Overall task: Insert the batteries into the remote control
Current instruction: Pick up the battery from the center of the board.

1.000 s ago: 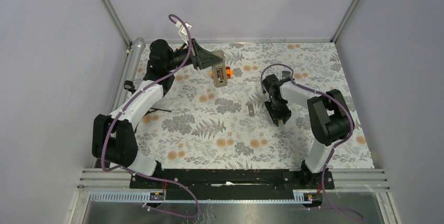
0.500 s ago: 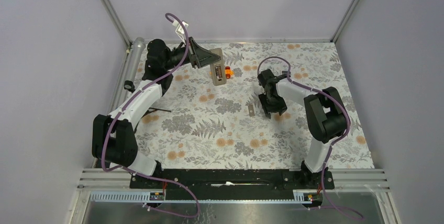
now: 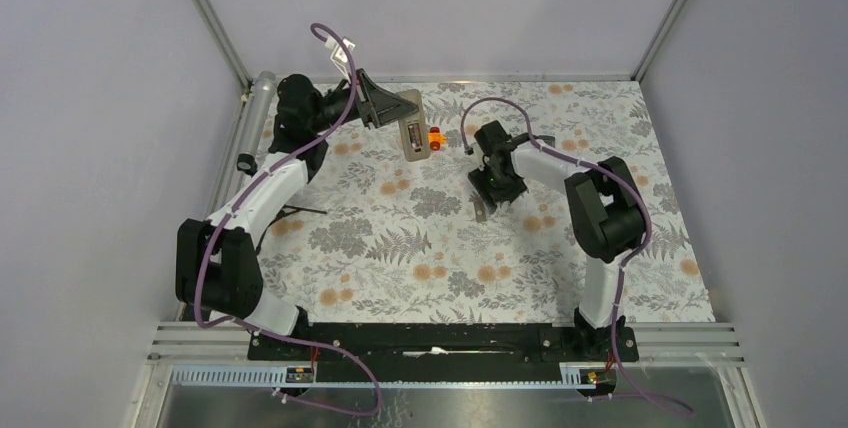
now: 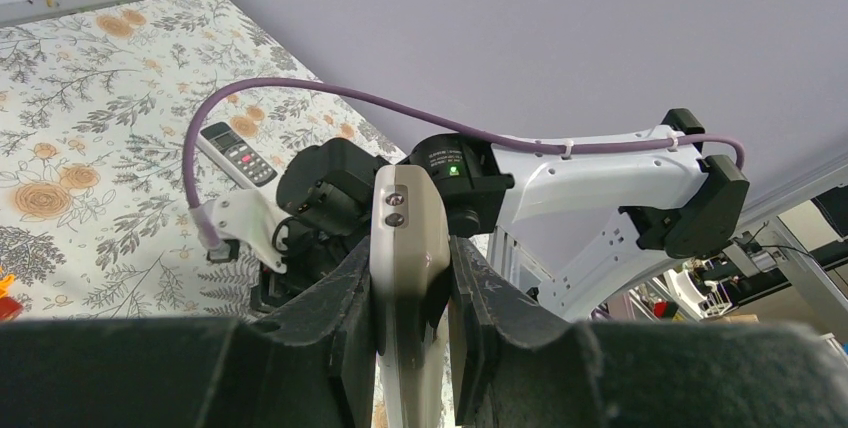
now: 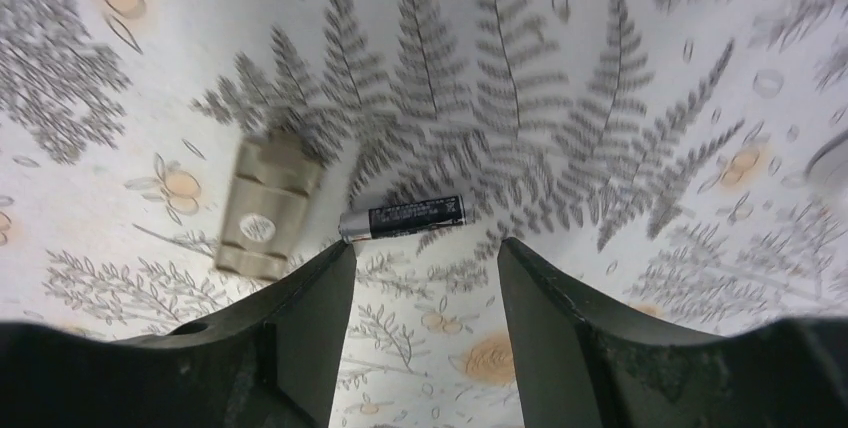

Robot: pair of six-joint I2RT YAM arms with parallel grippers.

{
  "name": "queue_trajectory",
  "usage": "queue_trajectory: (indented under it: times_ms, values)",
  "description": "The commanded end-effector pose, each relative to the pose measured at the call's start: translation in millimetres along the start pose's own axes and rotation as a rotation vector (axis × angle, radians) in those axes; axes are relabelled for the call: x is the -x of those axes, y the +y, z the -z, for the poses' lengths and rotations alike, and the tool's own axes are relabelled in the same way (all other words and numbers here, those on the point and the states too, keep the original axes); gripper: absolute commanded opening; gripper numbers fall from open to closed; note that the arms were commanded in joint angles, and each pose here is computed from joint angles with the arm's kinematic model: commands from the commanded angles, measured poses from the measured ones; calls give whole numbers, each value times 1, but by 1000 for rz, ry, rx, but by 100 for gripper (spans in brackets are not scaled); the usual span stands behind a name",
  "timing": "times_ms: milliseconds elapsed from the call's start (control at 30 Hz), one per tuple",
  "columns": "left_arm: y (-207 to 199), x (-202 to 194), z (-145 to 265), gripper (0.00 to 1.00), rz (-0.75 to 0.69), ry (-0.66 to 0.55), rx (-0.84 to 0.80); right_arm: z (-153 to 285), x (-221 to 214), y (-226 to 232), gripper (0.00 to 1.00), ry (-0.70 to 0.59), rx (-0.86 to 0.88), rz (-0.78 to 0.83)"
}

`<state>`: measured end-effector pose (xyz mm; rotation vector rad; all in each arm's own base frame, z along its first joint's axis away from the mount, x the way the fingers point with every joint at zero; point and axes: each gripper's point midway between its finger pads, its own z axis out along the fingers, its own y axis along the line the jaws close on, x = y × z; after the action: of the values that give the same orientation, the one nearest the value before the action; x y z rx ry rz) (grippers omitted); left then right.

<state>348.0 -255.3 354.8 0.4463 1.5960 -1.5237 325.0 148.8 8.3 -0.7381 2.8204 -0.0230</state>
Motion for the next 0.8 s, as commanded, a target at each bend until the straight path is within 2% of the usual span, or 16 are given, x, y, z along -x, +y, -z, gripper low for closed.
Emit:
queue_trajectory:
  times_ms: [0, 167, 367, 633, 767]
  values:
    - [-15, 15, 4, 0, -64, -33, -51, -25, 18, -5, 63, -12, -65, 132]
    - [-16, 21, 8, 0, -65, -40, -50, -34, 39, -17, 63, -37, -111, 218]
    - [-17, 29, 11, 0, -68, -49, -47, -52, 37, 4, 62, -35, 33, 357]
    - [-19, 35, 11, 0, -70, -54, -49, -58, 18, 17, 44, 22, 128, 332]
    - [-19, 35, 12, 0, -69, -56, -49, -56, 3, 14, 52, 43, 153, 315]
